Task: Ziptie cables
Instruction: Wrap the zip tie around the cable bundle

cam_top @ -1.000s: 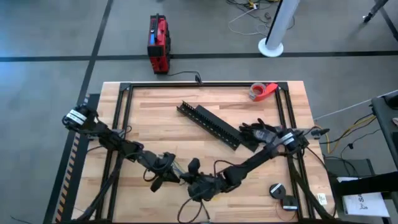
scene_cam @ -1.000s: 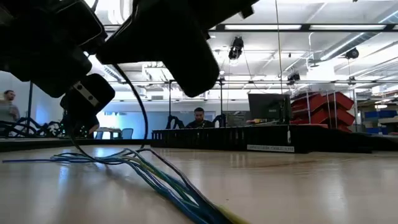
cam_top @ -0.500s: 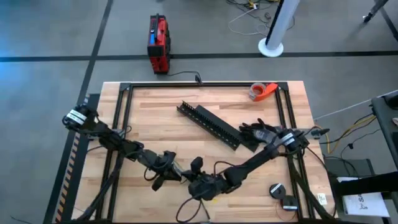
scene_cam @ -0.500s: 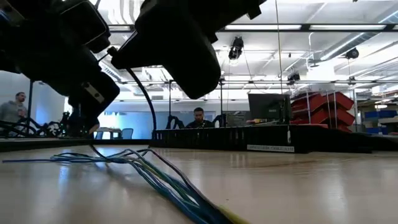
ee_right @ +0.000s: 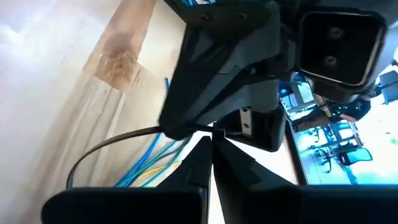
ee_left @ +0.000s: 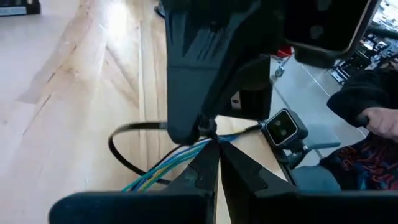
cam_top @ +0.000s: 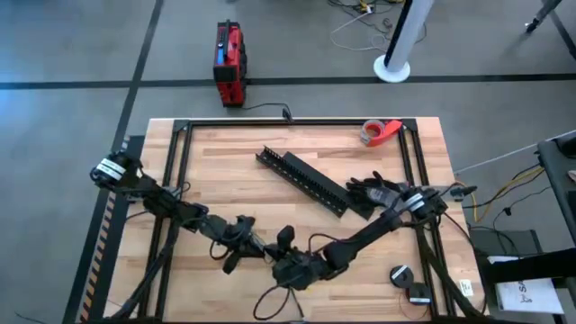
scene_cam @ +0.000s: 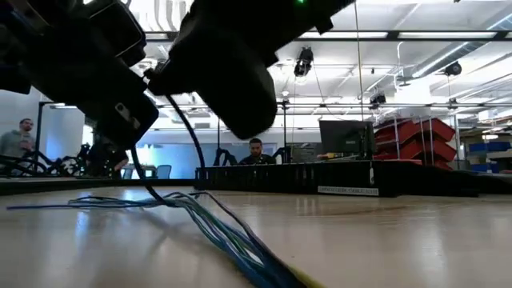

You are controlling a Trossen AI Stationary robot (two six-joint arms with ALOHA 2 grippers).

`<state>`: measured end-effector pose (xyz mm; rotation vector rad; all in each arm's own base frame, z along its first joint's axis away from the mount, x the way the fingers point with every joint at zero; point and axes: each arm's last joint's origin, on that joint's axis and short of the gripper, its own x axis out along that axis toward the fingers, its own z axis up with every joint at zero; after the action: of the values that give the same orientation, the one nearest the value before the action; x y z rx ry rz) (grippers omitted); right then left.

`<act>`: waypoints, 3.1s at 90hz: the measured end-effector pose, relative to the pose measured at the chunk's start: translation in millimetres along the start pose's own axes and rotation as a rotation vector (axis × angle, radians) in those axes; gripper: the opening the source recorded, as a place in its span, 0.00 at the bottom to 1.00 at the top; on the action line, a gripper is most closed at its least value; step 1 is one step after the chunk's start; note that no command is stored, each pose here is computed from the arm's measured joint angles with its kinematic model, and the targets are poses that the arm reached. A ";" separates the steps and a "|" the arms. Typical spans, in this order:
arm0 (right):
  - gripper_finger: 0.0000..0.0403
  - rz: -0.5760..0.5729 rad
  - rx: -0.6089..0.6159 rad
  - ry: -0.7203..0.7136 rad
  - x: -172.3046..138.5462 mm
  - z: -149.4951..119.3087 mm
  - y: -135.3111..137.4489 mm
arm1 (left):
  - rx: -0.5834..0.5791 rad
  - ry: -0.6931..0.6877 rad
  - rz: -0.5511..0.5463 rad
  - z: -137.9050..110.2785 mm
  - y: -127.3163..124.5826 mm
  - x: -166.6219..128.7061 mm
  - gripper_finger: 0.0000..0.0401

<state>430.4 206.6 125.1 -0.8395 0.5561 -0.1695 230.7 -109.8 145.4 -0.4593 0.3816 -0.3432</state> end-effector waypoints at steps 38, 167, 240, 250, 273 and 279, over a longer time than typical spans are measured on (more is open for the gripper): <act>0.00 -0.038 0.025 0.004 -0.1 0.7 0.5 | -0.004 -0.060 0.008 9.4 6.8 -18.4 0.00; 0.00 -0.221 0.414 0.256 -8.8 -32.9 7.4 | 0.406 0.052 0.047 -39.4 -34.9 7.7 0.01; 0.00 -0.299 0.835 0.523 -11.7 -76.9 0.2 | 1.182 0.356 -0.018 -51.4 -42.4 71.4 0.33; 0.00 -0.320 0.886 0.527 -14.6 -77.9 1.6 | 1.187 0.365 -0.031 -51.6 -41.8 75.8 0.36; 0.00 -0.331 1.001 0.527 -13.0 -78.0 1.1 | 1.329 0.434 -0.115 -65.9 -35.4 99.3 0.39; 0.00 -0.333 1.020 0.529 -12.8 -78.2 1.0 | 1.343 0.424 -0.131 -65.0 -35.1 105.5 0.39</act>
<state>378.1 160.3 87.5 0.1381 0.7102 -0.9142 286.9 -205.1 79.4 0.9214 0.4454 -0.7355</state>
